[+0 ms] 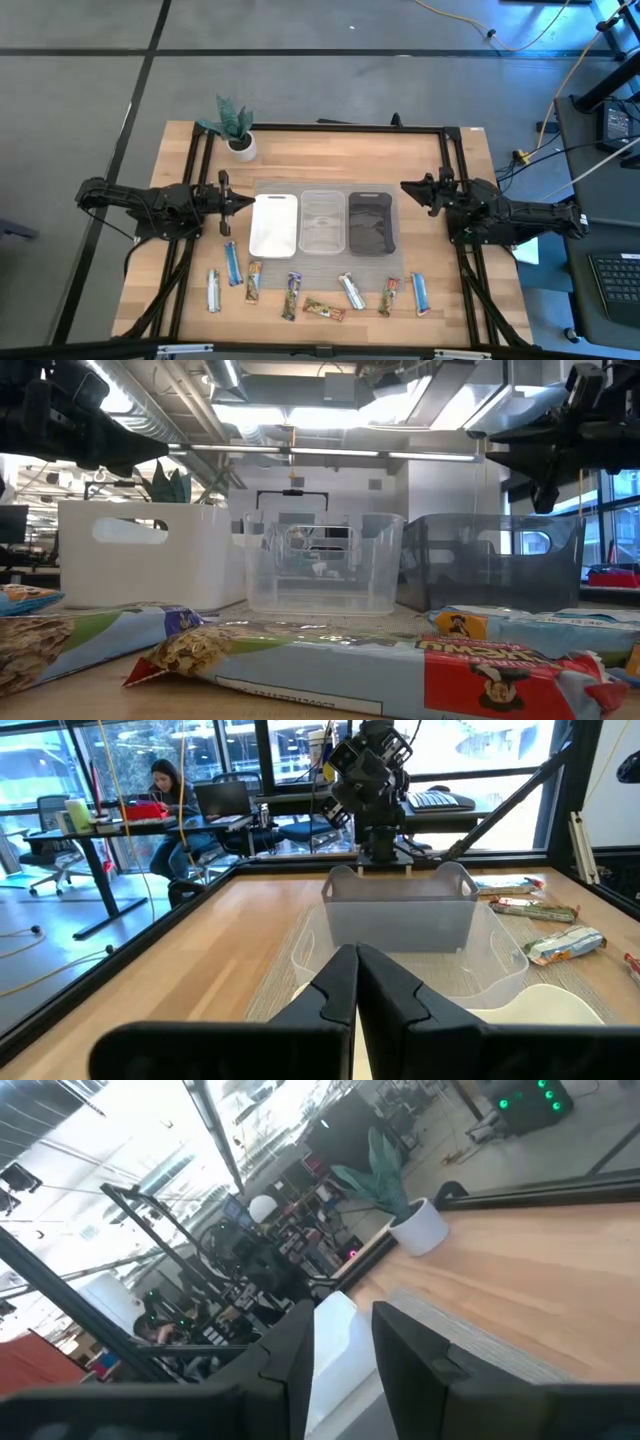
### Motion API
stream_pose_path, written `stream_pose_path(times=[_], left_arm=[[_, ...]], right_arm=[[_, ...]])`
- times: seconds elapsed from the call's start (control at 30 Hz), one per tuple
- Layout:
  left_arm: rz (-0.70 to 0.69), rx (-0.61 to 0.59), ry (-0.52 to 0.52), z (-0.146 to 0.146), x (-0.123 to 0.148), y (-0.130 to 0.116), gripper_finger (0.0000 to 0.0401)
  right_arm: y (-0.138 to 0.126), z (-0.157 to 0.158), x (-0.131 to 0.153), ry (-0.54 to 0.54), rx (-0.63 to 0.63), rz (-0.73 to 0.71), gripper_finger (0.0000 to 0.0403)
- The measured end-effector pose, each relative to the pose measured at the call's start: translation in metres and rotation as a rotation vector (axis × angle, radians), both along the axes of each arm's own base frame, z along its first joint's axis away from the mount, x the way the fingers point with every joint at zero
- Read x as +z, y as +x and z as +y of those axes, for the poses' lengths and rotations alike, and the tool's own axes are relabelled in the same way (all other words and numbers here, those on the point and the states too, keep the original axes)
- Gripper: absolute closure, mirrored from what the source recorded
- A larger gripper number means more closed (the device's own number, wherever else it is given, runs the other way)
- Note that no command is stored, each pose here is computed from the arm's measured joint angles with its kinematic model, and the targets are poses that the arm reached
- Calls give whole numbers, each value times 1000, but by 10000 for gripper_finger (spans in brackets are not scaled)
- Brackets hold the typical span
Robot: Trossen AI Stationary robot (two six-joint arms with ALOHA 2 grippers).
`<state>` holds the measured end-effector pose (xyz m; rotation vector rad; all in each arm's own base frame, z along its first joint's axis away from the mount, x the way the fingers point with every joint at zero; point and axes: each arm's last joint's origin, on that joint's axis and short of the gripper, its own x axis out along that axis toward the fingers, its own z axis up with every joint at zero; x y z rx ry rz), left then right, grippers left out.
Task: Pick and place Granola Bars by type
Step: Put the left purple granola bar into the white bin
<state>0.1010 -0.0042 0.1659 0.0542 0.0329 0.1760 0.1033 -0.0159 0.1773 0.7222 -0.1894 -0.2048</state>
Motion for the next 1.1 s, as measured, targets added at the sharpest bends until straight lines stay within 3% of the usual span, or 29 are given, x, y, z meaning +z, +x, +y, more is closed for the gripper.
stream_pose_path(times=[0.33, 0.57, 0.73, 0.97, 1.1], left_arm=[[1, 1, 0, 0, 0, 0, 397], [-1, 14, 1, 0, 0, 0, 397], [-3, 17, 0, 0, 0, 0, 397], [-3, 40, 1, 1, 0, 0, 397], [-31, 78, -2, 2, 3, 0, 397]], right_arm=[[0, 1, 1, -51, 11, 6, 288], [0, 0, 1, -48, 11, 4, 207], [0, -1, 2, 37, -28, -30, 153], [-2, -1, 11, -85, -52, -93, 136], [-2, -2, 10, -90, -92, -80, 136]])
